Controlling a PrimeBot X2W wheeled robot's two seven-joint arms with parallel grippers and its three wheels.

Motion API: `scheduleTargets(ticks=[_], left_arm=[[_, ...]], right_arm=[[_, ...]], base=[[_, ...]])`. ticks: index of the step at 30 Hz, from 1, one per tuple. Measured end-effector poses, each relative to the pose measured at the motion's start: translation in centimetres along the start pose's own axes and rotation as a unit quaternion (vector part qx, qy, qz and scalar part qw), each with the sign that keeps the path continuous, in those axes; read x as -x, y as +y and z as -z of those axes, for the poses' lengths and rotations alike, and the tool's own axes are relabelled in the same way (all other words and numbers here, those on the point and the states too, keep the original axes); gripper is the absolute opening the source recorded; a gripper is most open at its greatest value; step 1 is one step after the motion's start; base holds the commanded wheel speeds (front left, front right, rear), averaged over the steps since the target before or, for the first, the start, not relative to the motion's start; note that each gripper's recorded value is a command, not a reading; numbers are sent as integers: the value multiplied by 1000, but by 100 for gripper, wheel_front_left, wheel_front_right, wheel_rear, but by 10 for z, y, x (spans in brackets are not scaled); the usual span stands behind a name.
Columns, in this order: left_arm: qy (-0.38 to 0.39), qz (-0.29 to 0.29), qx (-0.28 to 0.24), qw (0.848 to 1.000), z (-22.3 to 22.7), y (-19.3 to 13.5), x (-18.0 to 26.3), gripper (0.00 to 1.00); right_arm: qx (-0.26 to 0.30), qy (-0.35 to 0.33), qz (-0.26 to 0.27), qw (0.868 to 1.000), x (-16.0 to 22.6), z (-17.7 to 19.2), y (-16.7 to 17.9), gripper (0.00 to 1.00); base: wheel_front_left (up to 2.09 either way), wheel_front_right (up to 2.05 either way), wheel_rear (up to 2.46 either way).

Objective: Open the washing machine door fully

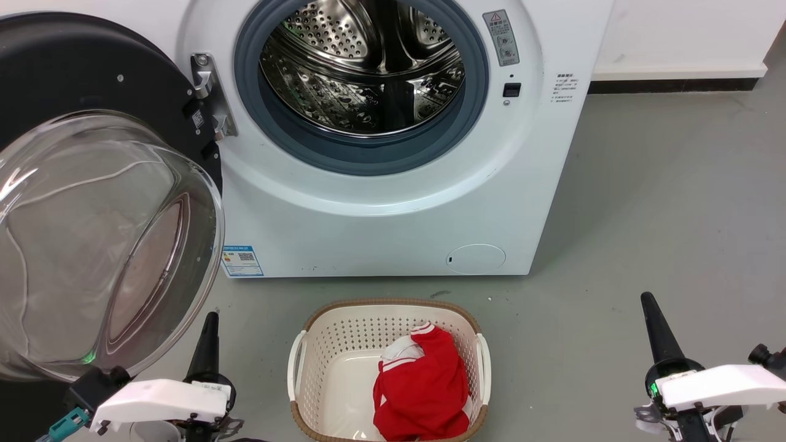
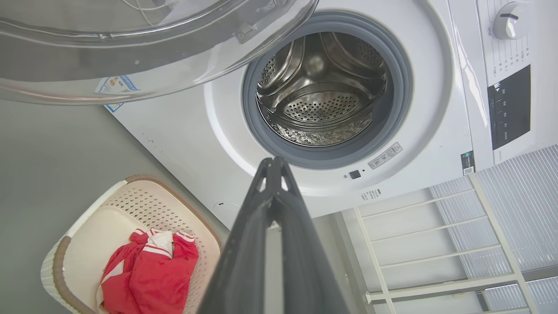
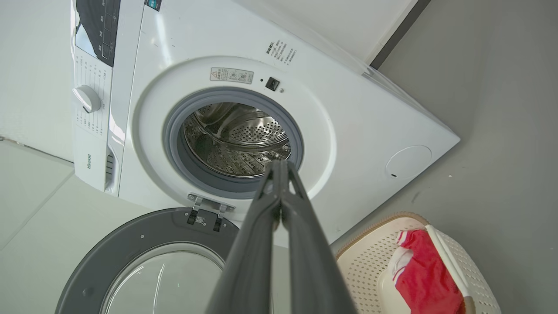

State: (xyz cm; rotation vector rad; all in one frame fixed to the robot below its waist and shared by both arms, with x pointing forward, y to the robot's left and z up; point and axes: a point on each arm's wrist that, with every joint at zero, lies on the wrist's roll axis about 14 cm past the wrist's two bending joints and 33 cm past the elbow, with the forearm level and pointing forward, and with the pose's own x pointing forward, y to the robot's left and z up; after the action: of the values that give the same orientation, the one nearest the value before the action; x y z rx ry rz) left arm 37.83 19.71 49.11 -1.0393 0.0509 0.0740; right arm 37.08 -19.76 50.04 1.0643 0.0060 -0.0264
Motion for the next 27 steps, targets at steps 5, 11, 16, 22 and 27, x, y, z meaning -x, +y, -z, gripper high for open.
scheduleTargets(ticks=[5,11,16,22,27], left_arm=[[2,1,28,1000,0,0,0,0],[5,2,60,998,0,0,-1,0],[5,9,85,996,-2,-3,-3,0],[7,11,123,992,-2,-3,-4,0],[9,13,145,989,-3,-3,-4,0]], right_arm=[[-26,2,2,1000,-1,0,-1,0],[-56,2,1,998,-3,-1,0,0],[-80,2,2,997,-5,-1,0,0],[-116,4,3,993,-6,-2,-2,0],[-137,5,2,991,-8,-2,-1,0]], base=[[0,0,0],[0,0,0],[0,0,0],[0,0,0],[0,0,0]])
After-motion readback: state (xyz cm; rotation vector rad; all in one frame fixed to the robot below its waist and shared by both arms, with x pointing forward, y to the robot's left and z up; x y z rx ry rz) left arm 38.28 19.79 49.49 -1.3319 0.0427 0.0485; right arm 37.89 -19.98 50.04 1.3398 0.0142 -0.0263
